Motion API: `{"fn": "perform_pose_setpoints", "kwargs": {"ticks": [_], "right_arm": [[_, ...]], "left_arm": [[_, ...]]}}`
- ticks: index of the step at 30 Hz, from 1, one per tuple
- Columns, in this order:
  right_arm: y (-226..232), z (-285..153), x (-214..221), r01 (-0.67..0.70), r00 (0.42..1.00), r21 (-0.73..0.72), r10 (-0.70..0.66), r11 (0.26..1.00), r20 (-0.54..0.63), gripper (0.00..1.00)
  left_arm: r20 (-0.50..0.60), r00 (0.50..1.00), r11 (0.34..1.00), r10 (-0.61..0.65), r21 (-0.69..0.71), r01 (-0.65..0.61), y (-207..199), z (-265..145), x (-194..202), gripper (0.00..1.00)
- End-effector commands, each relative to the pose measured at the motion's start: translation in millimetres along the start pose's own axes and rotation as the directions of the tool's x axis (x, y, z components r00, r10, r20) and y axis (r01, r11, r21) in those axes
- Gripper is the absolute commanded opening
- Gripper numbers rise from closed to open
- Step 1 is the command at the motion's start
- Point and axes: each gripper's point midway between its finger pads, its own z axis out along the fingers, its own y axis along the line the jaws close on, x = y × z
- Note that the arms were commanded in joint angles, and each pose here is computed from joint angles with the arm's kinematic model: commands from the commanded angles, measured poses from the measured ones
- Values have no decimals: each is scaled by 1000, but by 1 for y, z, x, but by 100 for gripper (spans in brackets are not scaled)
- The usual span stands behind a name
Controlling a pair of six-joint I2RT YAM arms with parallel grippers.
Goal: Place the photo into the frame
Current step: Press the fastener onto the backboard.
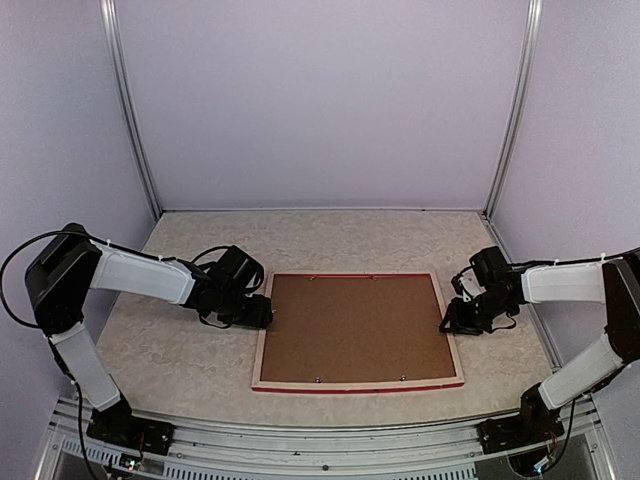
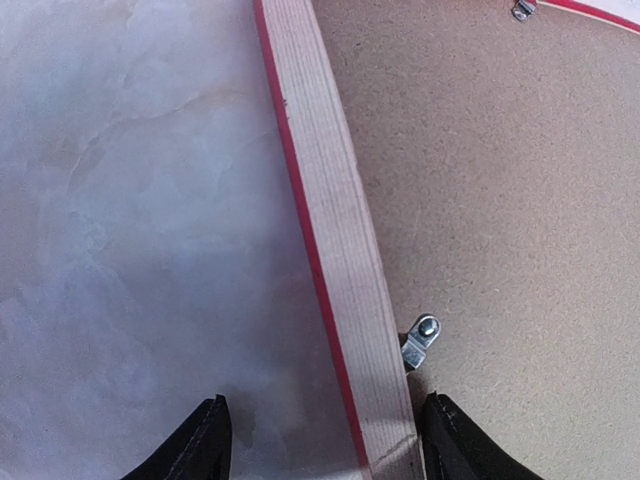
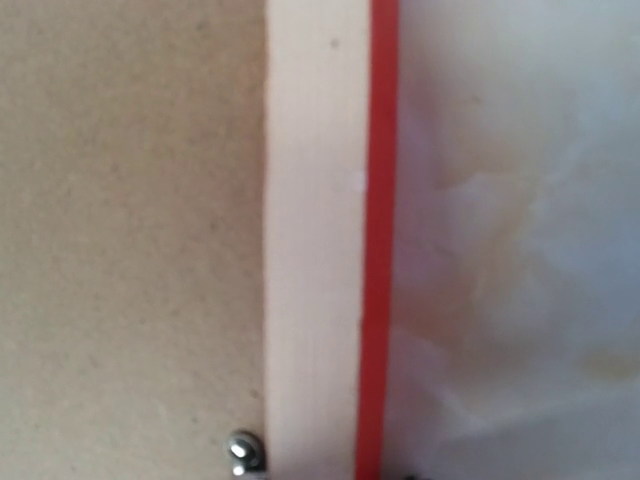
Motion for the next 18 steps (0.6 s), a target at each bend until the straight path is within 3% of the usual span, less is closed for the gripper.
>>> {"fn": "perform_pose_setpoints", "kwargs": {"ticks": [1, 18], "right_arm": [[-15, 7, 6, -10, 1000, 50, 11, 999, -11, 35], [-13, 8, 3, 49, 998, 68, -51, 996, 36, 39]], "left_arm": [[-12, 1000, 1000, 13, -18, -13, 0, 4, 3, 64], [-19, 1000, 1000, 17, -22, -17, 1, 6, 5, 64]]}}
